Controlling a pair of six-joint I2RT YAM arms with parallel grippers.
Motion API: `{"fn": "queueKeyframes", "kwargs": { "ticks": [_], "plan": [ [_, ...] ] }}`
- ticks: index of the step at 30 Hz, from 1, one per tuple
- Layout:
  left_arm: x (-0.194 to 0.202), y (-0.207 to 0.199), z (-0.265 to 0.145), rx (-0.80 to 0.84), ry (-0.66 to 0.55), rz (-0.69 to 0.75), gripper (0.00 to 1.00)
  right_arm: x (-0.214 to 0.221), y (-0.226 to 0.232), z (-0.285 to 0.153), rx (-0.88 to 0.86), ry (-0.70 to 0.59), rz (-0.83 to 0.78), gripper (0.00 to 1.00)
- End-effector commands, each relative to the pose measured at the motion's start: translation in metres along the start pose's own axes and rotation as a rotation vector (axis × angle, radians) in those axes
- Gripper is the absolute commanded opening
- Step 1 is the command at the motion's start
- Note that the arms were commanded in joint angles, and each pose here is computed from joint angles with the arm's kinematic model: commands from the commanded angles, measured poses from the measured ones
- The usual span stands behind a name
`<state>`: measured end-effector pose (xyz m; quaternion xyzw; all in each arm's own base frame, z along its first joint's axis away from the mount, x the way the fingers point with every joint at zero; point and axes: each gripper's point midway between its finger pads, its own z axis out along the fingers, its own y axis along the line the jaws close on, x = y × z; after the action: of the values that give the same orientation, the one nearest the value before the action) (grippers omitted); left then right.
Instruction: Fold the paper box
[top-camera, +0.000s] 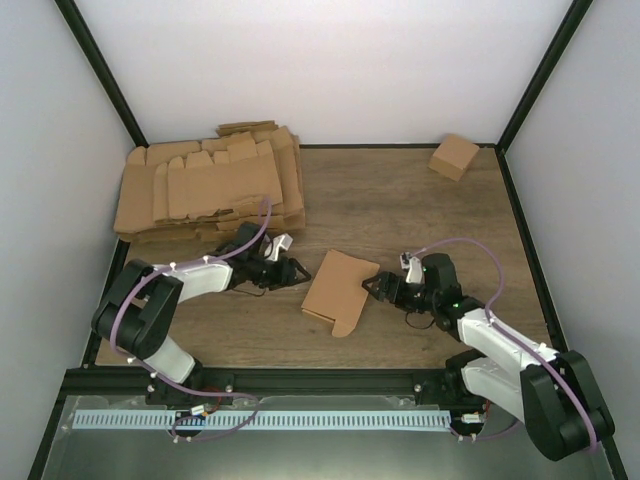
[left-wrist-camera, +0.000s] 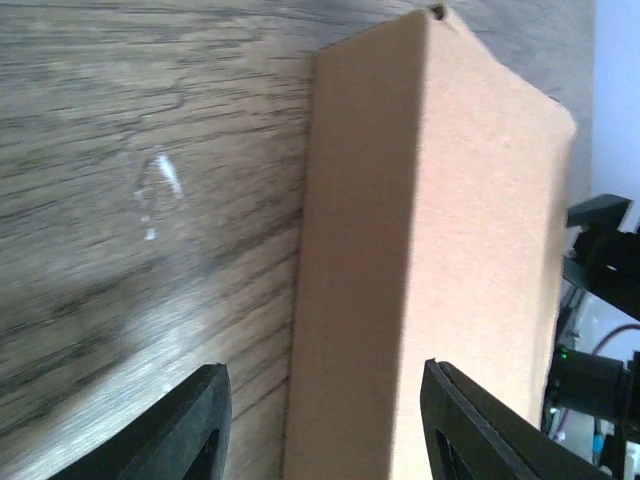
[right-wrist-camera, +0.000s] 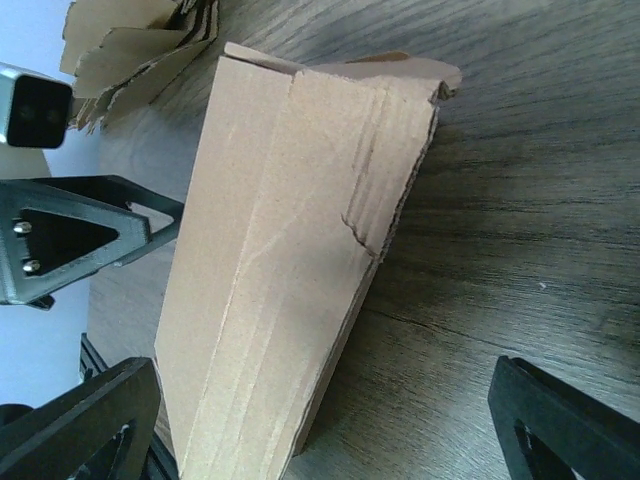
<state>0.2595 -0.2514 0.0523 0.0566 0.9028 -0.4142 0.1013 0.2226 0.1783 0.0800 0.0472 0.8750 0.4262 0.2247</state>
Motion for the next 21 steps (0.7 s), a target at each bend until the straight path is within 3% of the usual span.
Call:
{"fn": "queueKeyframes", "kwargs": {
  "ticks": [1,11,21],
  "plan": [
    [-0.008,-0.027,0.001,0.096,0.008,0.08,0.55,-0.006,0.002,0.001,-0.007,-0.004,-0.015,0.94],
    [0.001,-0.034,0.025,0.116,0.079,0.098,0.49,-0.001,-0.002,0.002,-0.003,0.012,-0.018,0.94],
    [0.002,0.004,0.029,-0.022,0.052,0.014,0.33,0.003,-0.013,0.003,0.042,0.017,0.006,0.93]
  ]
}}
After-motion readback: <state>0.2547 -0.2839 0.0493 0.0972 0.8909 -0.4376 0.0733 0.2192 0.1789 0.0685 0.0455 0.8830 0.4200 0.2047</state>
